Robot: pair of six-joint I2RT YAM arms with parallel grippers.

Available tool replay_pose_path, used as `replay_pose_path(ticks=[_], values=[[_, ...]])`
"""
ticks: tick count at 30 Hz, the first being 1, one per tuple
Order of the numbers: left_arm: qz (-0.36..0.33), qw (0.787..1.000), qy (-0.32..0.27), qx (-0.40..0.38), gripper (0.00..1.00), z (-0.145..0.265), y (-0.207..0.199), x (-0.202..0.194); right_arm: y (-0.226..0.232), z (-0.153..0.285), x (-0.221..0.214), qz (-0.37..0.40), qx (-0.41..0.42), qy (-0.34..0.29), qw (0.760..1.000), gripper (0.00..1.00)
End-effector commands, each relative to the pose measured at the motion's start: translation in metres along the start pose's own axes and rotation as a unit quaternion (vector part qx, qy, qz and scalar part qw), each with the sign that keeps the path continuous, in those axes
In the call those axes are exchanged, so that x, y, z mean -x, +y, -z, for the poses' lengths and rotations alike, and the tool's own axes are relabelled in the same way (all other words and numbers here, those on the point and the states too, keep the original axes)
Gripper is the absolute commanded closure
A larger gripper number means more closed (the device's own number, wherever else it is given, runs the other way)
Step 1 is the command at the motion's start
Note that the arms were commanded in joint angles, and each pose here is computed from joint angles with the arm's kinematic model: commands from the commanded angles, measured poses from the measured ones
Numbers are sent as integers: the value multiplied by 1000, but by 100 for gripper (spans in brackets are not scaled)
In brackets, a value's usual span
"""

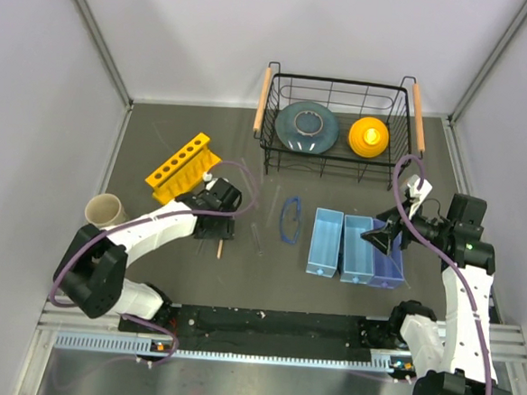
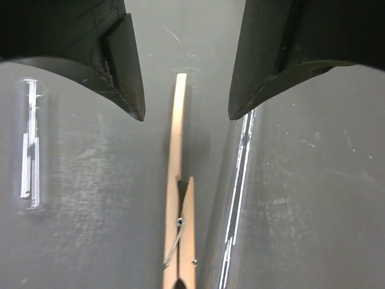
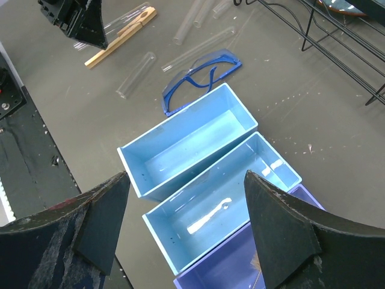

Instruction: Organize the chemistry lab equipment

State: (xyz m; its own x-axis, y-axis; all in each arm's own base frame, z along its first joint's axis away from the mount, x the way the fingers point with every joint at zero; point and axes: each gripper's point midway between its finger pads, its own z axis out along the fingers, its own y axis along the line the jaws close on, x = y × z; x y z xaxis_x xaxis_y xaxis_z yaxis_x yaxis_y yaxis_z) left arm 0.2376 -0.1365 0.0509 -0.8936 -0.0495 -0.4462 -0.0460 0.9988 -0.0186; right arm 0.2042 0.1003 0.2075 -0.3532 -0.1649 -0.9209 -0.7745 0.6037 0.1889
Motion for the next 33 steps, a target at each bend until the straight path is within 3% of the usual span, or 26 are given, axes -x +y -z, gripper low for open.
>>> replay_pose_path(ticks=[1, 17, 33], values=[[-13, 1000, 6, -2, 39, -3, 8, -5, -2, 1, 7, 20, -3, -14, 1000, 22], [-31, 998, 49, -6, 63, -26, 1, -22, -3, 1, 6, 20, -4, -14, 1000, 22], [-42, 997, 55, -28, 99, -28, -7, -24, -2, 1, 7, 22, -5, -15, 1000, 22]])
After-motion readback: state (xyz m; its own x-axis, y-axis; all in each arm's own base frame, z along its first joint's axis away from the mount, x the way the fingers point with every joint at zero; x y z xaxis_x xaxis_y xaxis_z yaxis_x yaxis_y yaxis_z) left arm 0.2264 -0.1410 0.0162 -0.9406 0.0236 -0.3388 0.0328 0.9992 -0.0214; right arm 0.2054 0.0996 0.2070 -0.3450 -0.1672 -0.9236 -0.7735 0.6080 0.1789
